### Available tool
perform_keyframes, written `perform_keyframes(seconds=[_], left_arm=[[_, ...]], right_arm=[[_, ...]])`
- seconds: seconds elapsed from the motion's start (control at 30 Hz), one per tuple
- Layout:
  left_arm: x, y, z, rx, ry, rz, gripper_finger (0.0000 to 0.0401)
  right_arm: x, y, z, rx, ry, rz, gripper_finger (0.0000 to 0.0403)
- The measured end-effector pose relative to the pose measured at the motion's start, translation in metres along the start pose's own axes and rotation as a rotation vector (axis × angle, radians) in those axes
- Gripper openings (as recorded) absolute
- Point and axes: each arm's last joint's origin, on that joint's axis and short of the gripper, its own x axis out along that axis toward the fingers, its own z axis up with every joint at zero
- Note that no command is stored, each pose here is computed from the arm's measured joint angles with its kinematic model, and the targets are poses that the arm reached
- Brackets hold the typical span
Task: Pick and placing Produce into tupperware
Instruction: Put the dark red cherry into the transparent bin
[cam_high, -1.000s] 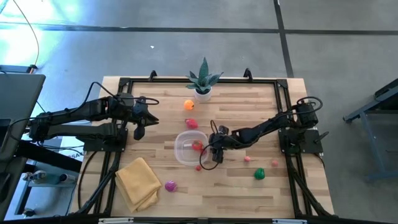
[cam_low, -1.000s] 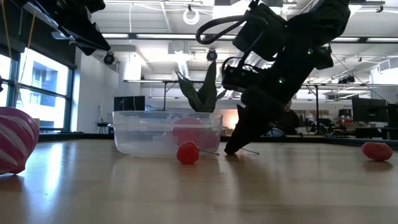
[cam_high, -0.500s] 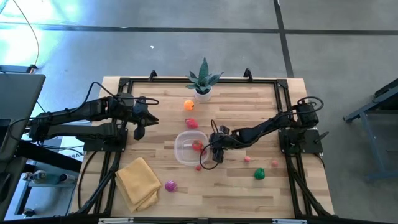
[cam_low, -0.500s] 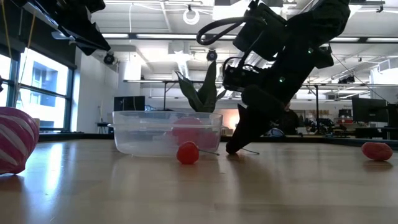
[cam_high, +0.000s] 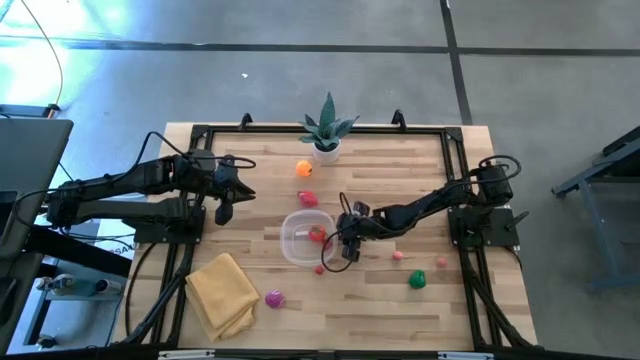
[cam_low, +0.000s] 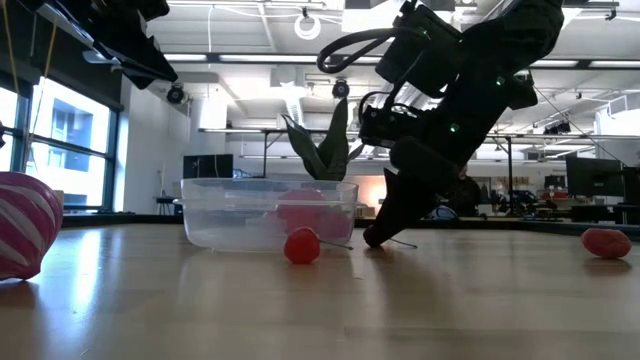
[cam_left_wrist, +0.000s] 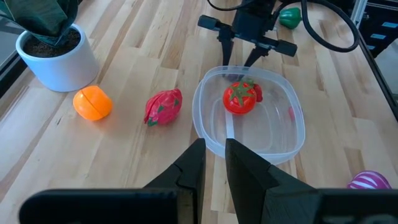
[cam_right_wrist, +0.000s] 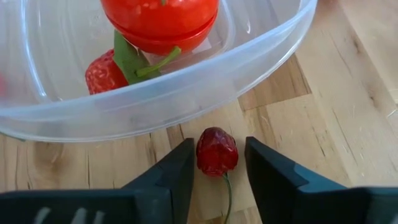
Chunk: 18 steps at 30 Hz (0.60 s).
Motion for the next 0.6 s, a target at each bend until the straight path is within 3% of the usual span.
perform_keyframes(seconds=[0.33,0.6], left_arm=[[0.0,0.0,0.0,0.0,0.0,0.0,0.0053],[0.0,0.0,0.0,0.0,0.001,0.0,0.0053]], right_arm=[[-0.002,0.0,0.001,-0.001,-0.007,0.001,0.0117],[-0.02,-0.002,0.004,-0.024,-0.004,0.005,0.0116]])
